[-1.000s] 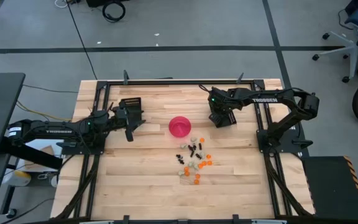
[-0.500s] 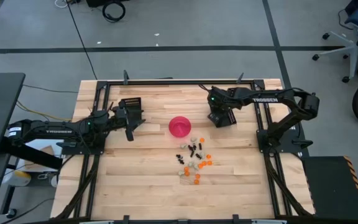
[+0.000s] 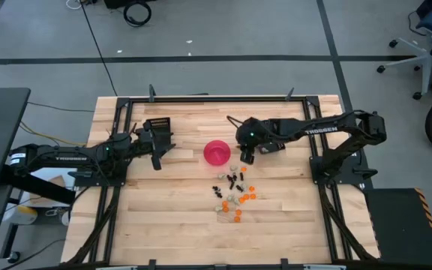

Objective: Sort Halloween decoration
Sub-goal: Put the white skull toy into the right black bin

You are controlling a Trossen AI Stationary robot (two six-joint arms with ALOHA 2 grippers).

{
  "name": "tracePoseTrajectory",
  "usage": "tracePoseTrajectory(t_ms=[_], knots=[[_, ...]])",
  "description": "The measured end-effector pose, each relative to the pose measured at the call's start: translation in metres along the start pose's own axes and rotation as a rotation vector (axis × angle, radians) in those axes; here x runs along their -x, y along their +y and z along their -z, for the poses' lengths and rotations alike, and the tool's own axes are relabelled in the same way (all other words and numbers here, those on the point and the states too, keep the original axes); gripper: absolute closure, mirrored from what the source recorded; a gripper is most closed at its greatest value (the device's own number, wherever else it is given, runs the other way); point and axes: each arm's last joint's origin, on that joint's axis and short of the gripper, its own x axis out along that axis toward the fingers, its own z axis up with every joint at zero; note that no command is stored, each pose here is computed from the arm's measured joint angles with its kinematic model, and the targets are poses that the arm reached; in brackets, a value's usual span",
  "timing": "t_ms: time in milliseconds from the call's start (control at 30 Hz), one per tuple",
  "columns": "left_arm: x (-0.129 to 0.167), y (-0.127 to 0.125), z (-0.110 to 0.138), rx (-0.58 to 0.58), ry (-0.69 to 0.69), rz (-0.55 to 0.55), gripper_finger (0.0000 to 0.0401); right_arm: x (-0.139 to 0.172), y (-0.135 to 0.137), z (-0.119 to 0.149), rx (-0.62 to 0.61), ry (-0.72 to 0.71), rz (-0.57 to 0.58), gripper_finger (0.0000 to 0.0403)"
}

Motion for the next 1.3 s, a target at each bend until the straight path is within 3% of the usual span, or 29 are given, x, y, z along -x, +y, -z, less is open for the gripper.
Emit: tracePoseTrajectory(t_ms=[467, 600, 900, 1300], knots=[[0.000, 0.000, 0.000, 0.000, 0.000, 0.001, 0.0207, -0.020, 0.032, 0.045, 0.061, -0.027, -0.122, 0.0188], [0.000, 0.000, 0.000, -0.001, 0.000, 0.001, 0.0207, -0.024, 0.039, 0.054, 0.077, -0.100, -0.142, 0.0173], [0.000, 0.000, -0.002, -0.001, -0.018, 0.002, 0.0207, -0.032, 0.042, 0.071, 0.068, -0.217, -0.140, 0.0173], [0.000, 0.000, -0.003, 0.000, -0.029, 0.003, 0.0207, -0.075, 0.047, 0.086, 0.073, -0.193, -0.127, 0.0174]])
